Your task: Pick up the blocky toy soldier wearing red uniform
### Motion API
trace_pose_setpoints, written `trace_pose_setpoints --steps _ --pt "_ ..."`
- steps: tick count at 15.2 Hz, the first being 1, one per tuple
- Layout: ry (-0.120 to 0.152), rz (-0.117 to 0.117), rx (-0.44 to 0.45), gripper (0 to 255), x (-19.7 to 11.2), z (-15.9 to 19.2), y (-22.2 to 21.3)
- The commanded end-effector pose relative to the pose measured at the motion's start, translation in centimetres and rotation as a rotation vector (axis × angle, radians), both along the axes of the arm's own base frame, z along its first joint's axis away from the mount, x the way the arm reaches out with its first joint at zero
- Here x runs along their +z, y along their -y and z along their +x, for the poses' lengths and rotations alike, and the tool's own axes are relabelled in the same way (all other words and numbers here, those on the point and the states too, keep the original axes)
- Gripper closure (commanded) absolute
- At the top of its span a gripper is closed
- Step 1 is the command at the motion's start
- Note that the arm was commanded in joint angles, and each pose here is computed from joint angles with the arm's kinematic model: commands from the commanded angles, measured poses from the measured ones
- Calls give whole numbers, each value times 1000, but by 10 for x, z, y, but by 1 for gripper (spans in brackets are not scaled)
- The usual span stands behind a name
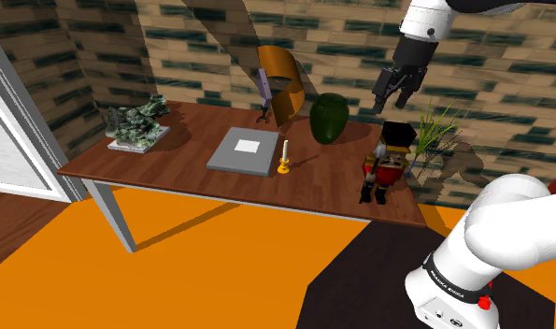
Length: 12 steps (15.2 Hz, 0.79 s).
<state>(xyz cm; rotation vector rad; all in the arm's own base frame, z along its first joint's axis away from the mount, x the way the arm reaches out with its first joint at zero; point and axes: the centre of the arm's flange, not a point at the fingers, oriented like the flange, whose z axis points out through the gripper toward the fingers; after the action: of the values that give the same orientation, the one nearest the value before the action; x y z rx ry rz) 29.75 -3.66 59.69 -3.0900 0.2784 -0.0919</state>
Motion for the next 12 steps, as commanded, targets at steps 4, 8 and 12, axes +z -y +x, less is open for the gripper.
trace_pose_setpoints --steps 4,8,12 --pt "-38 -14 233 0 -34 4 18" --pt "-88 -34 543 0 -80 13 42" --pt "-138 -53 853 0 -125 26 62"
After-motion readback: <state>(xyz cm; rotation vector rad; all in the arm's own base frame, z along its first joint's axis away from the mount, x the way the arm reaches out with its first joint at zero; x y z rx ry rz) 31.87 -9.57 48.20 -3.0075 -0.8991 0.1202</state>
